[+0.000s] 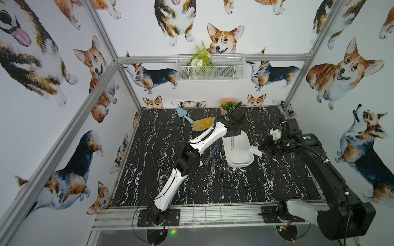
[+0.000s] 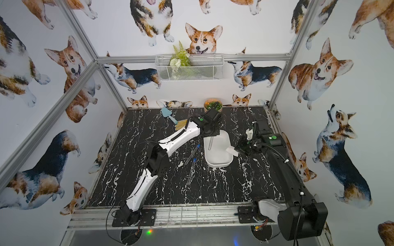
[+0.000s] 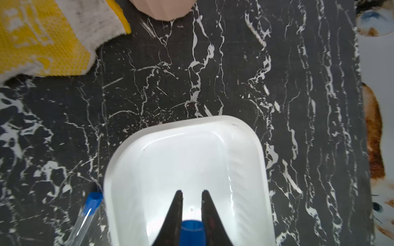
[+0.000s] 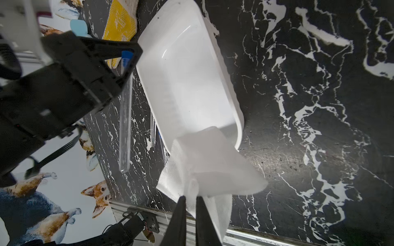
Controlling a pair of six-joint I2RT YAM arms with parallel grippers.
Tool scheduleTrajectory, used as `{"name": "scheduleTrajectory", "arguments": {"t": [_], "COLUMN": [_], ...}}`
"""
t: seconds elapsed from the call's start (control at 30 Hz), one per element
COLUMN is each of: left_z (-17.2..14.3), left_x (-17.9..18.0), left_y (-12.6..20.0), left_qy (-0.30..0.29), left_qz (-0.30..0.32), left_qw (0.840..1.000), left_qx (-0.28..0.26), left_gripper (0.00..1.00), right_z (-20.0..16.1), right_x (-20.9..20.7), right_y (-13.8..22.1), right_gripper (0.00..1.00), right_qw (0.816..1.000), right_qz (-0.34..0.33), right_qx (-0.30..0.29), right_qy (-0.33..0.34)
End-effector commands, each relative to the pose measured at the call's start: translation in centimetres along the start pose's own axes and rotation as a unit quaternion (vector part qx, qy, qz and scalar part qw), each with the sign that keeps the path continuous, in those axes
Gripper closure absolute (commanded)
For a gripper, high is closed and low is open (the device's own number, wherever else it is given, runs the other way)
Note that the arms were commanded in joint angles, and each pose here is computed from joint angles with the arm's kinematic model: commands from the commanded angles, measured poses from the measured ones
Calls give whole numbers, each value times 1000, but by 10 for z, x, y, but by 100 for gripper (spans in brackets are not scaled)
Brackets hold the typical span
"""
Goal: Wipe the exteriors of test tubes
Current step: Place the test tube in the storage box, then place the cleaning item at the center of the board.
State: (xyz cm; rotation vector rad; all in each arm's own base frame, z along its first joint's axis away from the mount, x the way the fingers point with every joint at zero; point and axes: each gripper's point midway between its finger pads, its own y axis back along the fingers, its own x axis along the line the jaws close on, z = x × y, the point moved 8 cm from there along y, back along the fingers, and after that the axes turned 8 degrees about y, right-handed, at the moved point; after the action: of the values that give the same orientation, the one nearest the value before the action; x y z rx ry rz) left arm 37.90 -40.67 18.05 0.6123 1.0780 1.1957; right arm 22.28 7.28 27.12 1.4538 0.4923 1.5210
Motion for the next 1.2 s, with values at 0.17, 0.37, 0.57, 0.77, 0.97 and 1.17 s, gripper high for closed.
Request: {"name": "scheduleTrajectory", "arguments": {"t": [0.17,0.37,0.57,0.77,0.97,1.17], "left_z": [-29,-42,-22,9,28,19], "left_x": [1,9,-10,-18,25,44], "left_y": [-67,-86,-46,53,136,179], "left_qy": [23,30,18,21,67,83], "left_qz": [43,50,7,-51,-75,-140], "left_qw": [999,998,1000,998,994,981], "left_qx": [-18,3,-4,-1,51,103], "left_gripper": [90,85,46,35,35,35], "right_z": [-16,-25,-27,-14,11,30], "right_x": [-10,-15,-16,0,36,98], "right_y": [11,14,12,8,-7,-42], "right_gripper": [87,87,87,93,99,100], "right_qw": [999,999,999,999,994,980], "right_qz": [-34,-42,-37,29,103,190], "right_qx": [2,-3,-6,-18,-23,0], "right_qy": [-19,-28,-31,-14,24,54]}}
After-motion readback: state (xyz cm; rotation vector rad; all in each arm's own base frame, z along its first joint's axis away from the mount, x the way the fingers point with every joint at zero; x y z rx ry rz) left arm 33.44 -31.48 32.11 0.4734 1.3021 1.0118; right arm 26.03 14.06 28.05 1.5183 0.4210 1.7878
